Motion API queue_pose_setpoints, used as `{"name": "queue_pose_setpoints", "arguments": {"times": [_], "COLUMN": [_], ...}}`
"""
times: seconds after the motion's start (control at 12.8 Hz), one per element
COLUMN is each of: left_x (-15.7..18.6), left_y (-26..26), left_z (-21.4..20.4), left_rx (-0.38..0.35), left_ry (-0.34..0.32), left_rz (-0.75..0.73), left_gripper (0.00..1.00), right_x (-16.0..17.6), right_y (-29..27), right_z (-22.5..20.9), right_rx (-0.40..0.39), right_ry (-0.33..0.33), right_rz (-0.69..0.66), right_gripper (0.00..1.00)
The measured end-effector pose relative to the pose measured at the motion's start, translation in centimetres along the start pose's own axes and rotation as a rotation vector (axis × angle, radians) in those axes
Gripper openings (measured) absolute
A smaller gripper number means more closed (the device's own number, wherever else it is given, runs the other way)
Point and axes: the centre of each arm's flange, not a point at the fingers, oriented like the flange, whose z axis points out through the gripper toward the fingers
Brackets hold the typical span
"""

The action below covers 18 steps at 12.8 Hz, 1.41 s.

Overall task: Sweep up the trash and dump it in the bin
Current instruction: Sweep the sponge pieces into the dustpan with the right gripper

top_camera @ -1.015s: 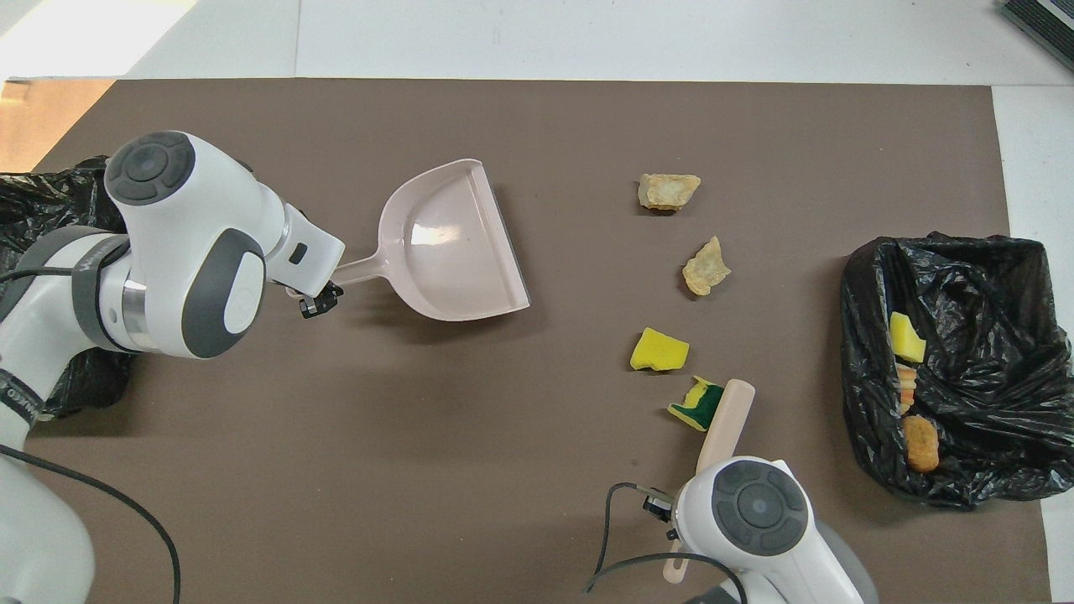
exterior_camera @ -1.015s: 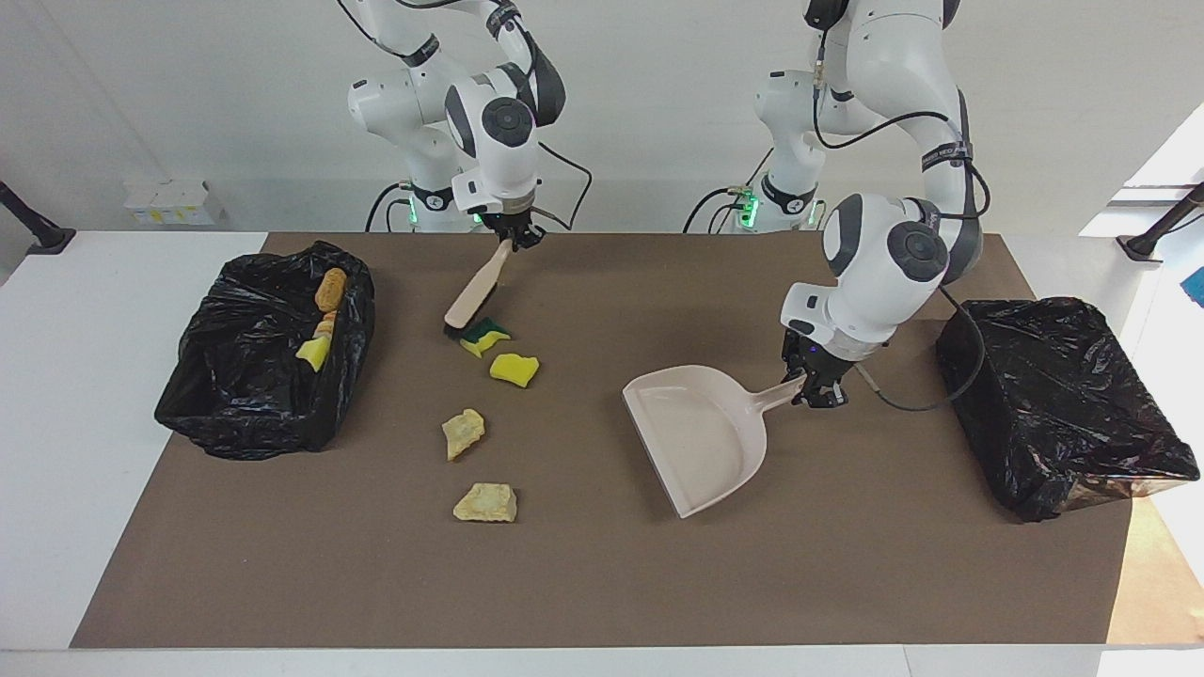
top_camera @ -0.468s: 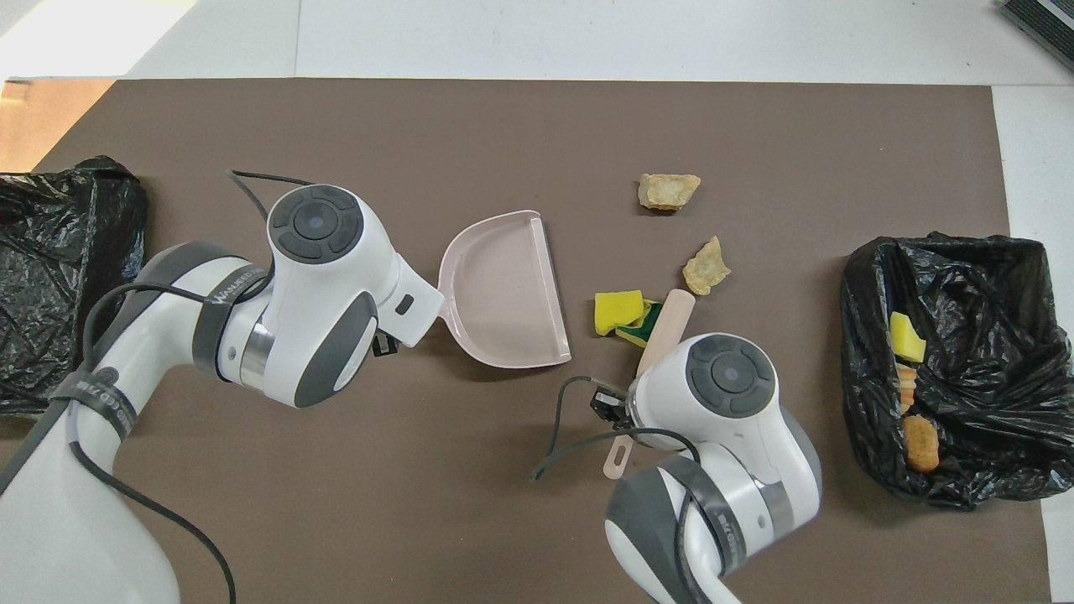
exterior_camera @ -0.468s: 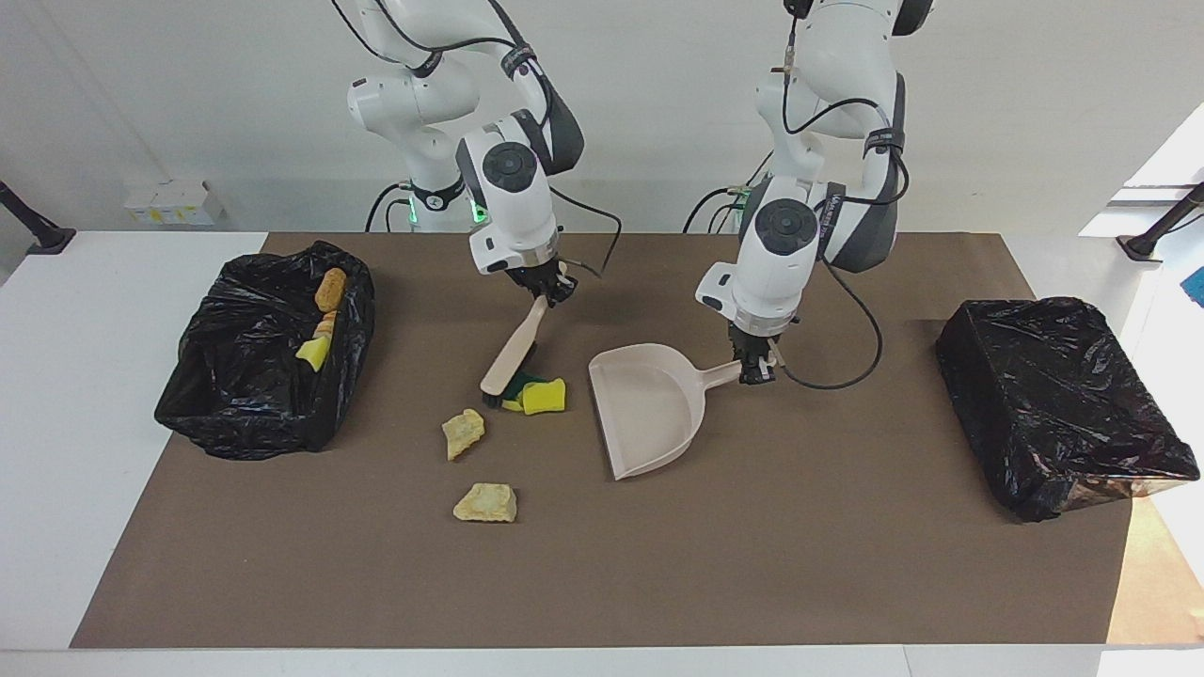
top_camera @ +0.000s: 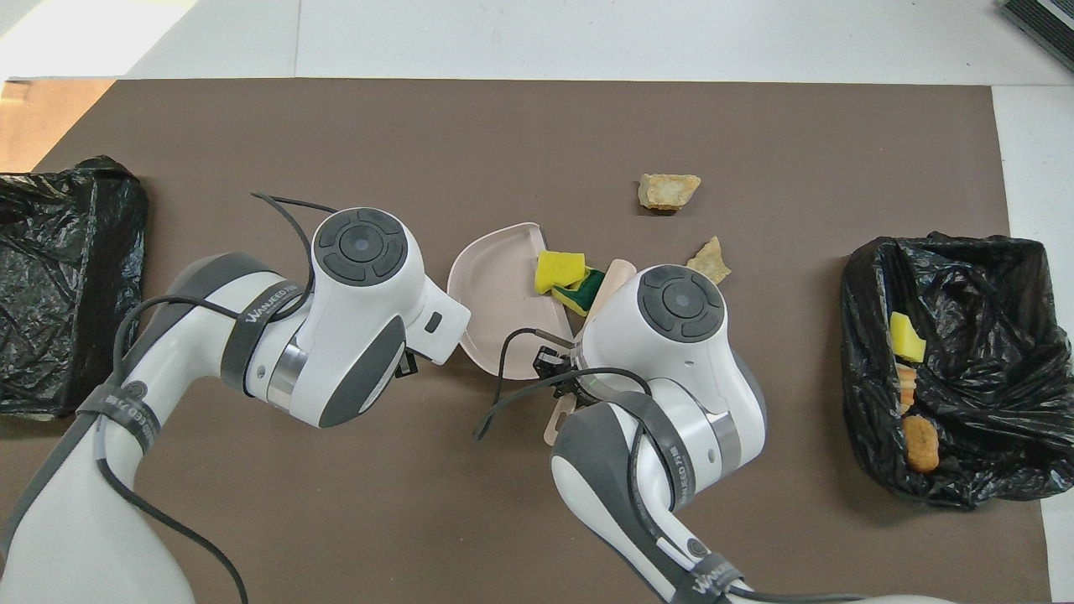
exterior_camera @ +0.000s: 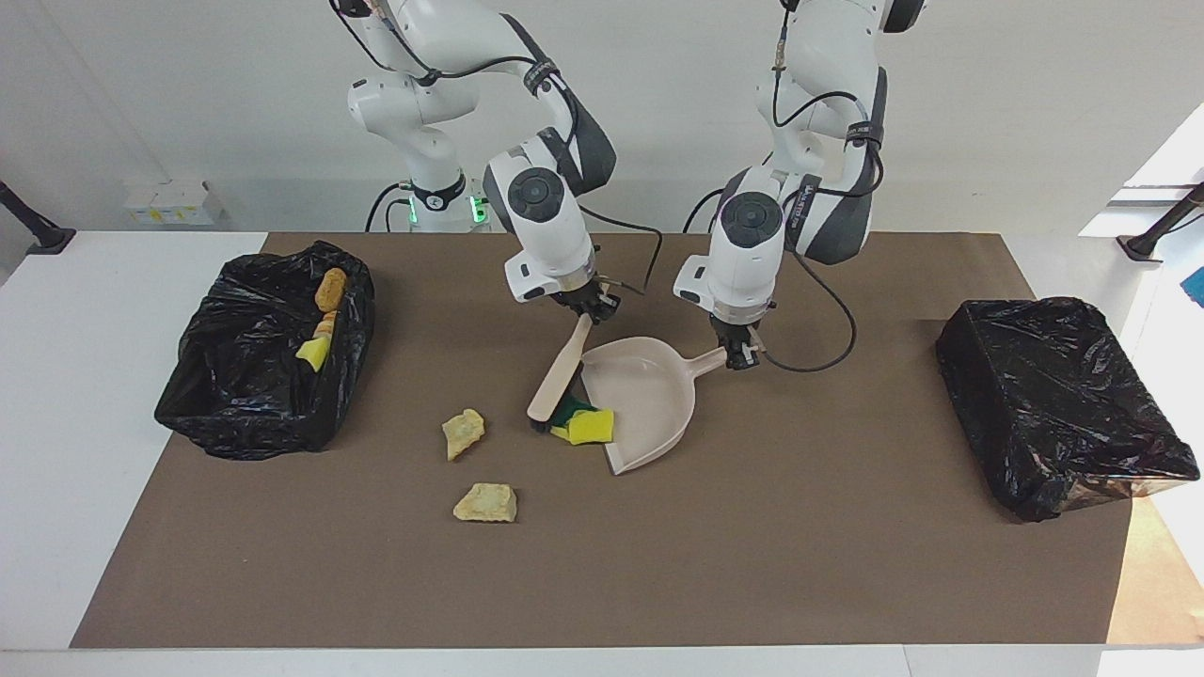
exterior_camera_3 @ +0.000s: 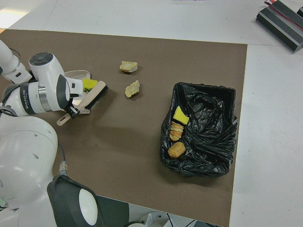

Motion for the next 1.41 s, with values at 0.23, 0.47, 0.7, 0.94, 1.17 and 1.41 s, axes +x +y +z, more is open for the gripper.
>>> {"name": "queue_pose_setpoints", "arguments": {"times": [0.23,0.47,0.7,0.94,1.17,1.41], "left_x": [0.2,0.8,0.7,-2.2,-5.5,-5.2], "left_y": [0.2,0.6,0.0,-3.2,-5.9,-5.8], "left_z": [-0.1,-0.3,-0.4,0.0,0.9,0.7], "left_rx": [0.008,0.019,0.042,0.025,-0.024,-0.030], "left_ry": [-0.003,0.002,0.022,0.105,0.180,0.194], "left_rz": [0.005,0.018,0.046,0.075,0.029,0.009], "left_gripper": [0.33,0.33,0.33,0.33,0.33,0.33], "right_x": [-3.5,-8.1,-10.7,-8.0,-3.7,2.9], "right_y": [-1.8,-3.8,-4.5,-1.8,2.2,7.0], "right_z": [1.2,1.7,0.5,-2.0,-4.6,-6.2], "right_rx": [-0.034,-0.062,-0.067,-0.094,-0.129,-0.167], "right_ry": [-0.023,-0.036,-0.034,-0.069,-0.091,-0.061], "right_rz": [-0.114,-0.204,-0.274,-0.357,-0.440,-0.539], "right_gripper": [0.26,0.26,0.26,0.26,0.26,0.26]}}
